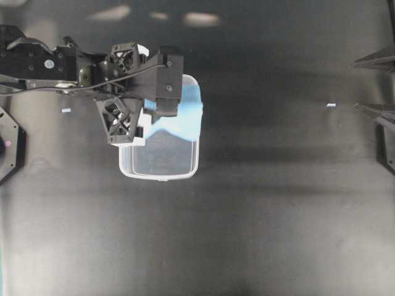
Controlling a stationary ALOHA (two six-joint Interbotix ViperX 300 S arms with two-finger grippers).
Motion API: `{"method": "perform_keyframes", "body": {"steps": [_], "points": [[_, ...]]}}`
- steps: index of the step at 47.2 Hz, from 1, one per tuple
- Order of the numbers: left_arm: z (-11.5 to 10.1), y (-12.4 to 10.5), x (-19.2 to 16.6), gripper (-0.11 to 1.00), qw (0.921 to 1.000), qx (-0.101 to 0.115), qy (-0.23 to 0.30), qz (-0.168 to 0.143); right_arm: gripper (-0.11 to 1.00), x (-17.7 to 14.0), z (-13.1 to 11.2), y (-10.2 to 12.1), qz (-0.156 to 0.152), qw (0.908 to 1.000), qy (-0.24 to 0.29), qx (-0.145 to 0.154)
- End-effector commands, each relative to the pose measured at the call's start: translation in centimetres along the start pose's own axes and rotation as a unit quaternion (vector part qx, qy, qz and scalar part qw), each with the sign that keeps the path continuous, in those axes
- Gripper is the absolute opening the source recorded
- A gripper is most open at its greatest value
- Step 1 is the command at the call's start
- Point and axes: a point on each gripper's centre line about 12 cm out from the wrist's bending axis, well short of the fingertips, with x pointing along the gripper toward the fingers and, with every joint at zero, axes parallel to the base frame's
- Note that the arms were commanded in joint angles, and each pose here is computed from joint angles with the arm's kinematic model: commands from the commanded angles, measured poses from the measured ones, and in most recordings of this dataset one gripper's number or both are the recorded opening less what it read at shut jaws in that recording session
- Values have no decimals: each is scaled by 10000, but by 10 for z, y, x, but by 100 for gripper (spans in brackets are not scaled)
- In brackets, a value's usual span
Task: Place the blue towel into the container with the left arm.
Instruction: 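Lift the towel and carry it left over the clear container, then lower the towel into the container and open the left gripper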
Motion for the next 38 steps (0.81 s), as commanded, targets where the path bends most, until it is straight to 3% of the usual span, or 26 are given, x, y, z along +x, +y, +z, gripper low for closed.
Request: {"method": "perform_keyframes", "body": {"steps": [1,5,8,18,21,28,35,38], "points": [[4,0,-8,58,9999,-8,-159,29,77,1,3,0,7,10000,-61,23],[6,1,-12,81,9997,-79,-212,36,77,1,4,0,2,10000,-77,23],[10,2,-23,90,9991,-152,-387,59,77,1,4,0,9,10000,-76,24],[13,2,-77,87,9886,-368,-1453,147,77,1,4,-1,-22,10000,-94,20],[11,0,-94,88,9820,-390,-1840,162,77,1,4,-1,-29,9999,-95,20],[-3,-8,-128,88,9560,-314,-2912,167,77,1,4,-1,-28,9999,-94,20],[-25,-15,-141,87,9344,-259,-3548,161,77,1,4,-1,-38,10000,-87,19],[-33,-18,-144,87,9294,-231,-3681,135,77,1,4,-1,-37,10000,-87,19]]}}
